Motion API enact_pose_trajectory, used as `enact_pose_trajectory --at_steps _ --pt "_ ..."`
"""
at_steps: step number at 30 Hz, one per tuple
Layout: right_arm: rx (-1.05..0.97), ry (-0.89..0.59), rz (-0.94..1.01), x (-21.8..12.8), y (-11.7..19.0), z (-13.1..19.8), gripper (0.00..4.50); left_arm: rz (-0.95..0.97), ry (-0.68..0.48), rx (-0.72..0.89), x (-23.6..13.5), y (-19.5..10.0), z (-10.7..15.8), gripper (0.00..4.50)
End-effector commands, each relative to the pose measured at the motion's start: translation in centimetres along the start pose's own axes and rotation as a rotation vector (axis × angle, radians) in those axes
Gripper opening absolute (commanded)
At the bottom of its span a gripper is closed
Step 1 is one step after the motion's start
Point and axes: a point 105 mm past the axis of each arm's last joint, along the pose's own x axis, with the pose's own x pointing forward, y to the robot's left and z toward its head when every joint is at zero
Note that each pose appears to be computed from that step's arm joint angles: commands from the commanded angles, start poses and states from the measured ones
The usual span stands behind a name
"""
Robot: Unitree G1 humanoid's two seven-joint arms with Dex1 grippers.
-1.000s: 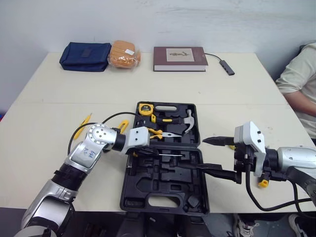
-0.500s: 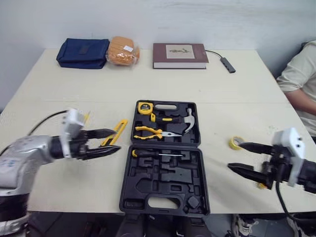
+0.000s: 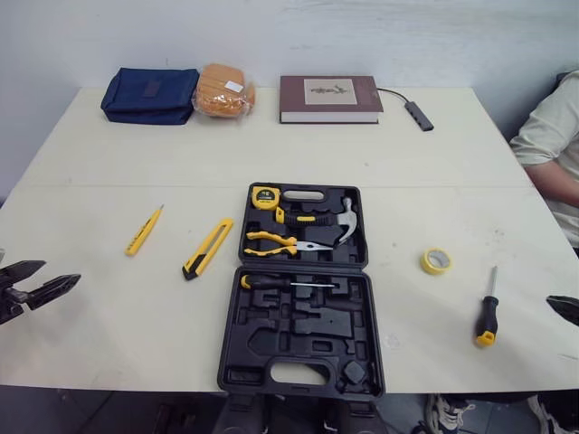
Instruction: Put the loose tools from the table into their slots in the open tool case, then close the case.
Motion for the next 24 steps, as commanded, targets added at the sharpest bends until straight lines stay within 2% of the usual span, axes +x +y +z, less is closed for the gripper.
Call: enact_pose_trajectory --at_steps 1,4,7,12,17,24 --pt "-0.040 -0.046 -0.071 -0.5 -0.6 0.5 4.50 -0.012 -0.033 0.045 0.4 0.1 1.6 4.48" --pt "-0.045 -0.068 -0.109 -0.1 -0.5 0.4 4.50 -0.091 -0.075 0.045 2.3 -1.5 2.9 4.48" --pt "-0.028 -0.079 -0.128 0.3 0.6 0.3 4.50 -0.240 -0.098 0.099 4.4 -4.7 4.7 4.48" --pt "0.038 -0.097 -0.151 1.4 4.1 0.1 4.50 -0.517 -0.197 0.167 6.9 -11.3 9.8 4.48" --pt "0.118 -0.092 -0.201 2.2 8.2 -0.2 4.50 -0.890 -0.219 0.266 6.6 -19.7 12.0 4.48" --pt "0.287 -0.104 -0.363 4.3 11.3 -1.3 4.50 -1.235 -0.296 0.342 5.7 -27.3 14.2 4.48"
